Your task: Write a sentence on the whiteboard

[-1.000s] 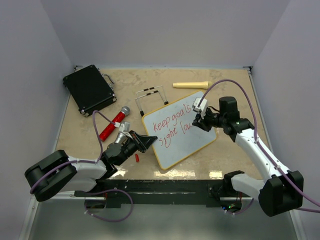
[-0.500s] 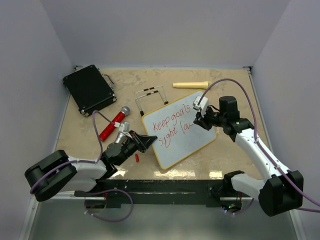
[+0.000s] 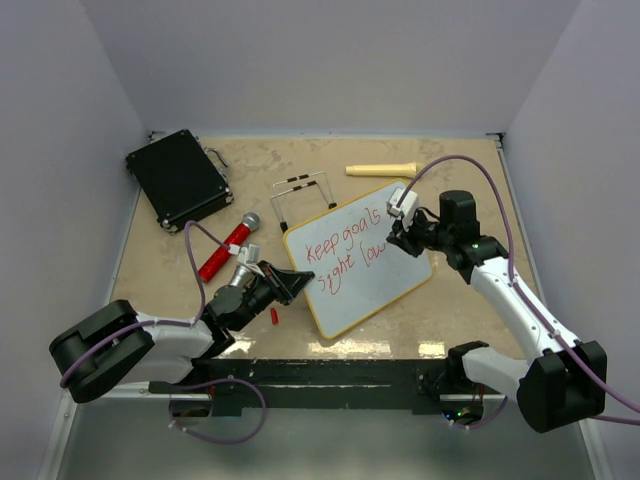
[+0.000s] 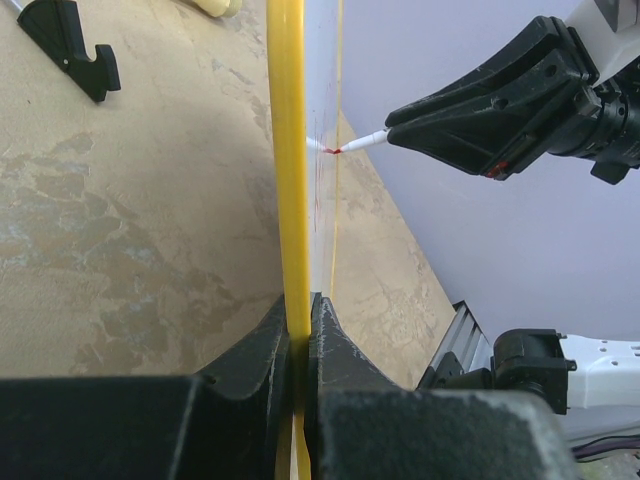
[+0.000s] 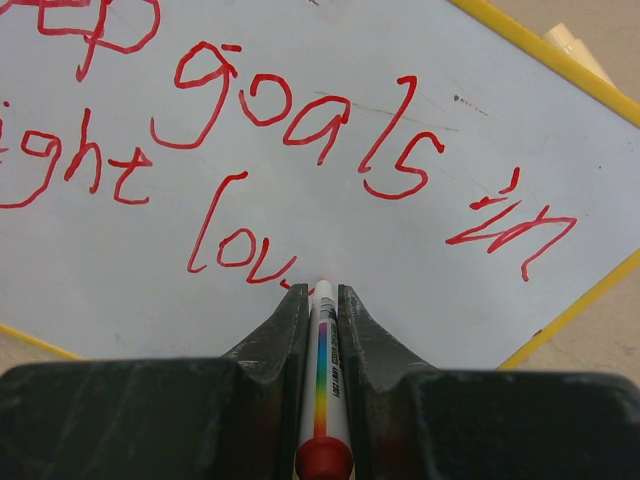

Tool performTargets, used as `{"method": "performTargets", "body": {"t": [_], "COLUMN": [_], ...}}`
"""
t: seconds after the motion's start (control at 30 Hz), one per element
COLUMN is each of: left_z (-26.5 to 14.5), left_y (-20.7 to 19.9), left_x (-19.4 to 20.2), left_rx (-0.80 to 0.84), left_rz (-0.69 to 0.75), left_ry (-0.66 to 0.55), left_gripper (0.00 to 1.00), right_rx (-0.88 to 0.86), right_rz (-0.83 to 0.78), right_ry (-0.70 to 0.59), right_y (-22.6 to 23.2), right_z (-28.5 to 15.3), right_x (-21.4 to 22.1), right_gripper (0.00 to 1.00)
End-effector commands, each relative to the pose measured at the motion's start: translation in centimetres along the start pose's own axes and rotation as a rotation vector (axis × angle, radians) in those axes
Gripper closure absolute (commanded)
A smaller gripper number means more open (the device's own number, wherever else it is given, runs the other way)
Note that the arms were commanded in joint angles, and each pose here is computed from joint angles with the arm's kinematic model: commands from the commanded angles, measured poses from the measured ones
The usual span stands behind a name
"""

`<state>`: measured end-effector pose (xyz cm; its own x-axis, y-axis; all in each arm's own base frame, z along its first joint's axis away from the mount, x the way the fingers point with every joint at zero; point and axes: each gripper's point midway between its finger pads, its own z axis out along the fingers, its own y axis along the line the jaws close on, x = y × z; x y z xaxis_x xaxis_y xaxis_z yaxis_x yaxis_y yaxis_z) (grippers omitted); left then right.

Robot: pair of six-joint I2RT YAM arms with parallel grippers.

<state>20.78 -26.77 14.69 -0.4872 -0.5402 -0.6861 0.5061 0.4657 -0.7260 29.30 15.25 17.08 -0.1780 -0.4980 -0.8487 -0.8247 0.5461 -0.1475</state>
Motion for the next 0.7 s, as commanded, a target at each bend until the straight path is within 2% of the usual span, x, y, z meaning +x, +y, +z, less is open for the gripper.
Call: {"method": "performTargets", "body": {"t": [0.0,0.37,0.67], "left_z": [0.1,0.1,0.0], "left_y": [-1.5,-1.5,-1.5], "left_x": [-0.6,-0.5,-0.6], "left_rx": [0.079,0.078,0.075], "left_rz": [0.055,0.055,0.058], "left_ry": [-0.015,-0.014,-0.017], "left_gripper": [1.0,1.0,1.0], "right_rx": [0.023,-0.073,-0.111], "right_rz": [-0.042,-0.059,-0.047], "right_ry": [-0.081,-0.068,0.003], "right_y": [-1.0,0.8,1.6], "right_z": [-0.4,-0.2,-0.2], "right_x": [-2.8,-2.1,-0.2], "right_gripper": [1.0,1.0,1.0]}}
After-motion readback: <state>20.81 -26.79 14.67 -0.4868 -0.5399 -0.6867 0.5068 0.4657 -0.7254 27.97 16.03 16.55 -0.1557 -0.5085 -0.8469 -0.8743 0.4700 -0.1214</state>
